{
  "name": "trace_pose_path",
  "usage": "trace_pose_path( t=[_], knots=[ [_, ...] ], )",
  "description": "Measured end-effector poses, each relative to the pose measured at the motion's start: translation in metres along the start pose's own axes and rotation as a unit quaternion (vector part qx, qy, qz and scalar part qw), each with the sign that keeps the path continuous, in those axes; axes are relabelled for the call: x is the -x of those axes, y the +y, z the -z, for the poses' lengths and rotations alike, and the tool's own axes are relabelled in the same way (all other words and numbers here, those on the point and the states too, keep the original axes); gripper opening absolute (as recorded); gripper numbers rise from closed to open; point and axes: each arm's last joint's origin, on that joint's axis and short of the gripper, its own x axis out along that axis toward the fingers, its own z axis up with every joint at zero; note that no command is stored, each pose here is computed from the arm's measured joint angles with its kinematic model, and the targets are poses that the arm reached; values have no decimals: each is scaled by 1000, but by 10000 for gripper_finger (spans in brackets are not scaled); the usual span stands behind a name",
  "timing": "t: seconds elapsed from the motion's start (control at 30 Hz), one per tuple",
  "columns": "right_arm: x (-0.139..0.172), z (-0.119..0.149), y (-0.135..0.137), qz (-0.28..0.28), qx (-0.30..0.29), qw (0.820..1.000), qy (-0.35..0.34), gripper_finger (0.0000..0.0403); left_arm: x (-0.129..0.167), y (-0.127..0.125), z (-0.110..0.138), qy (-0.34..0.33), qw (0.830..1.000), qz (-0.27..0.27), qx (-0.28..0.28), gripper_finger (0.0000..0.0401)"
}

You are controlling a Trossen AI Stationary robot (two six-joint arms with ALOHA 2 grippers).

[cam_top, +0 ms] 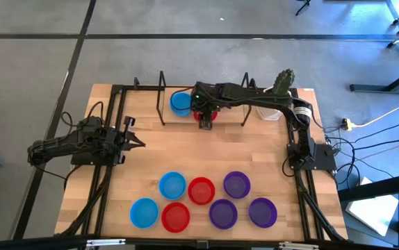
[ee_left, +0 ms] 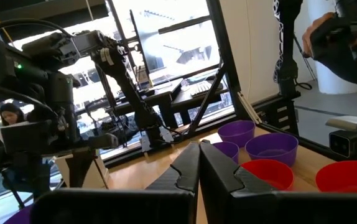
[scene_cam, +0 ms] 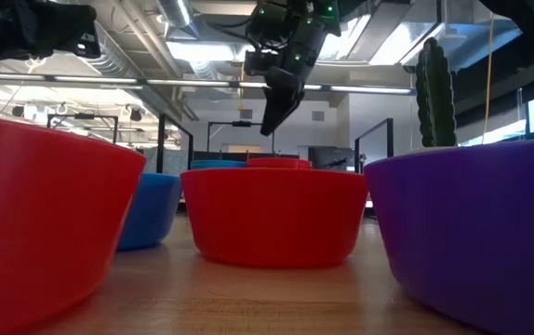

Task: Pick & Place Mini bowls
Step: Stack the purple bowl on the purple bowl on the shelf

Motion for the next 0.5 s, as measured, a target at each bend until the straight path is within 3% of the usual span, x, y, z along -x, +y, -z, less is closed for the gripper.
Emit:
trace_pose_path(
  t=[0.13,0.23,0.4,0.5],
  knots=[
    [3,-2,2,15,14,1000,-7,174,0,0,0,0,1000,0,0,8],
    [19,-9,9,0,27,999,-47,124,0,0,0,0,1000,0,0,7],
    [60,-26,25,-118,53,974,-185,16,0,0,0,2,1000,0,1,4],
    [95,-32,36,-170,55,950,-258,14,0,0,1,5,1000,1,2,5]
  ],
)
